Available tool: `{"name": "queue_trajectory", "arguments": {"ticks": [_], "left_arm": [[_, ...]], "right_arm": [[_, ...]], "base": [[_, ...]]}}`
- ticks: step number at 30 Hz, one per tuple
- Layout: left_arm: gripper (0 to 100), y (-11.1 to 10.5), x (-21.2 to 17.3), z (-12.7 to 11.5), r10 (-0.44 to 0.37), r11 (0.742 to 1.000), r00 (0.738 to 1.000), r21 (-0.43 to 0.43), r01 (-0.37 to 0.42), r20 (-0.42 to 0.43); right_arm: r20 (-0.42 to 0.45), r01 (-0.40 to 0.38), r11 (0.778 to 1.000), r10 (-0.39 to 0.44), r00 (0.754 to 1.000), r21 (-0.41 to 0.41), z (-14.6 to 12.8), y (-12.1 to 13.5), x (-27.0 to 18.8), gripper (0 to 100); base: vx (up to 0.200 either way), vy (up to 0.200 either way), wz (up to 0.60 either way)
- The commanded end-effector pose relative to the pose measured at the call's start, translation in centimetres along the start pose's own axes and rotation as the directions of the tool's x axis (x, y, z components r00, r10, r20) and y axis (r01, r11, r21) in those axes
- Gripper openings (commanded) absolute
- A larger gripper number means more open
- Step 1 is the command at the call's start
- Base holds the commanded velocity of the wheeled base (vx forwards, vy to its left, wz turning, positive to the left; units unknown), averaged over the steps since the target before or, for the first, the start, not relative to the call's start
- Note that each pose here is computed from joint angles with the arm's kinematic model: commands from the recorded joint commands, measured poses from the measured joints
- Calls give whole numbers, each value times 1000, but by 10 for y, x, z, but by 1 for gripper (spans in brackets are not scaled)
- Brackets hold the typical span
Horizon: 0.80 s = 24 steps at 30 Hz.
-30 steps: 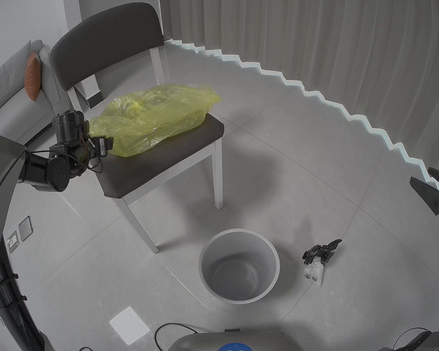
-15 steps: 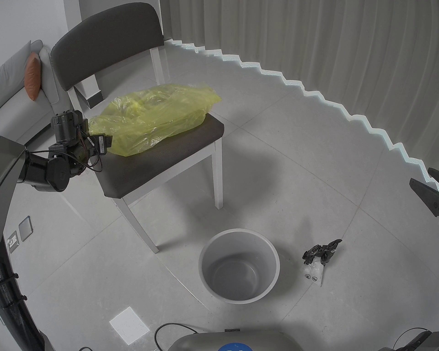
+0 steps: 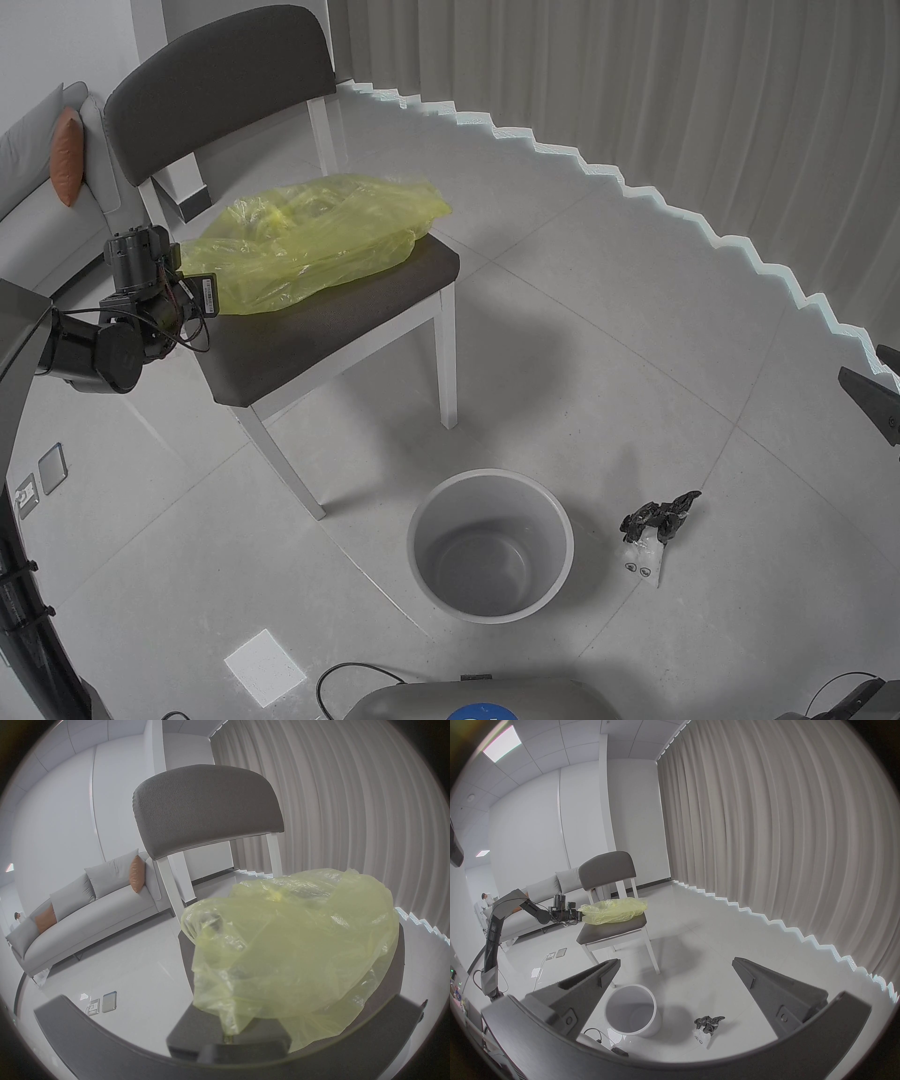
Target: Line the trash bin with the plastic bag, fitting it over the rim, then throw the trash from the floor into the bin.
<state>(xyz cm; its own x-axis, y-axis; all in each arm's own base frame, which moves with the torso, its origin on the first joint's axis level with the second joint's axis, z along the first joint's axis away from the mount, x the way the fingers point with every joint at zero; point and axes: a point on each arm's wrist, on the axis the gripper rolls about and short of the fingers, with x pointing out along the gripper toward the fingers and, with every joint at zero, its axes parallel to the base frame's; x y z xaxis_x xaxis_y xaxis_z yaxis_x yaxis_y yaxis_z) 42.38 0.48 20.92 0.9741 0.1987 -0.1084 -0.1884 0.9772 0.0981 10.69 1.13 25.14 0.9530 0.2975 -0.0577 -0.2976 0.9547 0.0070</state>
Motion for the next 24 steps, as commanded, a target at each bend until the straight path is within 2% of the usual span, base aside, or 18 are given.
{"name": "queue_trajectory", "arguments": {"ticks": [1,9,13,14,21,24], "left_arm": [[0,1,-5,6,0,1000,1000,-2,0,11],[0,-4,-38,30,-34,999,997,1,34,64],[0,-4,-38,30,-34,999,997,1,34,64],[0,-11,-72,51,-79,997,991,-1,79,110],[0,-25,-122,73,-206,979,961,43,201,186],[0,-28,-146,80,-254,966,942,113,234,218]], "right_arm": [[-2,-3,1000,3,1000,0,0,0,0,100],[6,-46,999,46,999,-2,0,2,-2,100],[6,-46,999,46,999,-2,0,2,-2,100],[2,-55,998,55,998,-1,-2,2,-2,100],[-1,-69,998,69,998,2,-2,2,-1,100],[0,-78,997,78,997,4,-2,3,-1,100]], "base": [[0,0,0],[0,0,0],[0,0,0],[0,0,0],[0,0,0],[0,0,0]]}}
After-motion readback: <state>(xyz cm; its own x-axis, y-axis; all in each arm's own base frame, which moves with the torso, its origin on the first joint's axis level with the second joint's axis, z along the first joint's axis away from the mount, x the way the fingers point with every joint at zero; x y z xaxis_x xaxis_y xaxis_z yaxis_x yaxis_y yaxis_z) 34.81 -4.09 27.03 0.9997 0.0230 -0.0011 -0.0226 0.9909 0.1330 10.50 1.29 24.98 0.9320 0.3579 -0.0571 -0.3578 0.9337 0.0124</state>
